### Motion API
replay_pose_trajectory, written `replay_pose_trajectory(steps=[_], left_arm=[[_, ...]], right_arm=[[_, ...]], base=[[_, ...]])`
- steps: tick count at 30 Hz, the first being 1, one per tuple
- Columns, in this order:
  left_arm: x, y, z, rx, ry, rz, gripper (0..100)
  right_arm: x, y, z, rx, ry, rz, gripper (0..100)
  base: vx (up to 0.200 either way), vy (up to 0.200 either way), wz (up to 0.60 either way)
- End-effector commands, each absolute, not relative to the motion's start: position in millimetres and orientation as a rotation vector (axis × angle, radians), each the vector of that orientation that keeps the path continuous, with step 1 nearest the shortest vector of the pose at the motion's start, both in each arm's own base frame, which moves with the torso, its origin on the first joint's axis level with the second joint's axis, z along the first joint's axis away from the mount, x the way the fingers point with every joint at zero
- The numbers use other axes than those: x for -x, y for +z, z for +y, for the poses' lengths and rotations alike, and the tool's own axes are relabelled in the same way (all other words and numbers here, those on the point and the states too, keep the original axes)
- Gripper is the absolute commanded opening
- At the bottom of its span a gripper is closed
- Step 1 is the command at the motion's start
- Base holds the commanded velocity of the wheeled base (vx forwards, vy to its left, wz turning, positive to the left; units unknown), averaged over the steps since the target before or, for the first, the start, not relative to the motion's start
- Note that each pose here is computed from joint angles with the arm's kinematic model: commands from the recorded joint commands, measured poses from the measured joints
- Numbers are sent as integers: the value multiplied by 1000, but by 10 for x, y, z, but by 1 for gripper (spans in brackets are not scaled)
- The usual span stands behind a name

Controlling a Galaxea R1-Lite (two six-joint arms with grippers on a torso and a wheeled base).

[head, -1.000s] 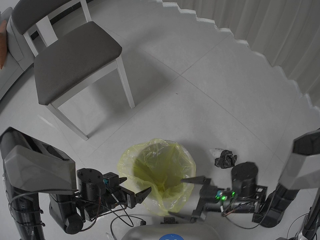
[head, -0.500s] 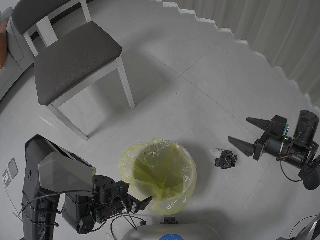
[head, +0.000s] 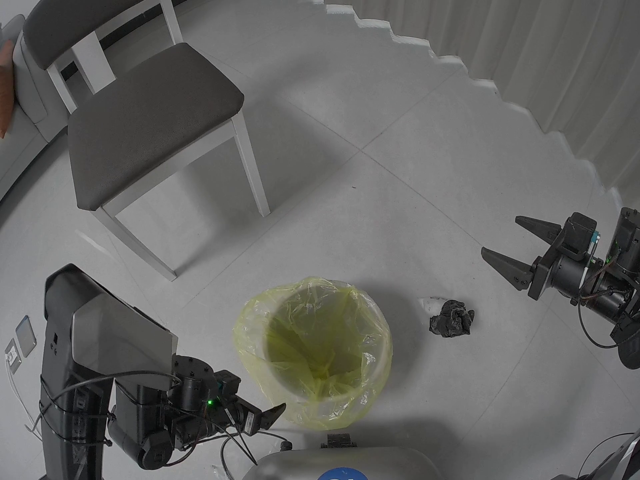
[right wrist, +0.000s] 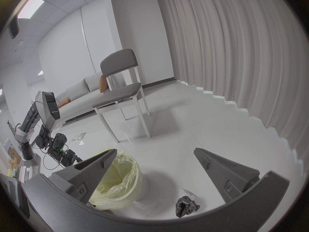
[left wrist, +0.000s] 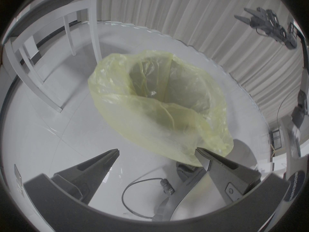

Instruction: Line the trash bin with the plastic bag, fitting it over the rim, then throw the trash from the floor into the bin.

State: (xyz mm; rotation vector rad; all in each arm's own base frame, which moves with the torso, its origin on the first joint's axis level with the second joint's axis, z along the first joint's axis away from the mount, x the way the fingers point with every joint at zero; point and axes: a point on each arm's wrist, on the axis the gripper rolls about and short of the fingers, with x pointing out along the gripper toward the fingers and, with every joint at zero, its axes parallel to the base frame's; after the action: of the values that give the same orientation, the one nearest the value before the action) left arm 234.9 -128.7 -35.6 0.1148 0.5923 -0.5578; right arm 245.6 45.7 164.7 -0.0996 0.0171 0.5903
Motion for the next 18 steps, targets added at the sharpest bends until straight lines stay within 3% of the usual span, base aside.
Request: replay_pose_trajectory(steps=[1, 18], left_arm=[[-2512, -65, -1381, -45, -567, 438, 100], [-2828, -304, -1450, -72, -512, 481, 100]], right_arm=[[-2479, 1637, 428, 96, 584, 23, 100], [-2577, 1466, 441, 88, 587, 86, 100]], base=[[0, 0, 0], [0, 0, 0]])
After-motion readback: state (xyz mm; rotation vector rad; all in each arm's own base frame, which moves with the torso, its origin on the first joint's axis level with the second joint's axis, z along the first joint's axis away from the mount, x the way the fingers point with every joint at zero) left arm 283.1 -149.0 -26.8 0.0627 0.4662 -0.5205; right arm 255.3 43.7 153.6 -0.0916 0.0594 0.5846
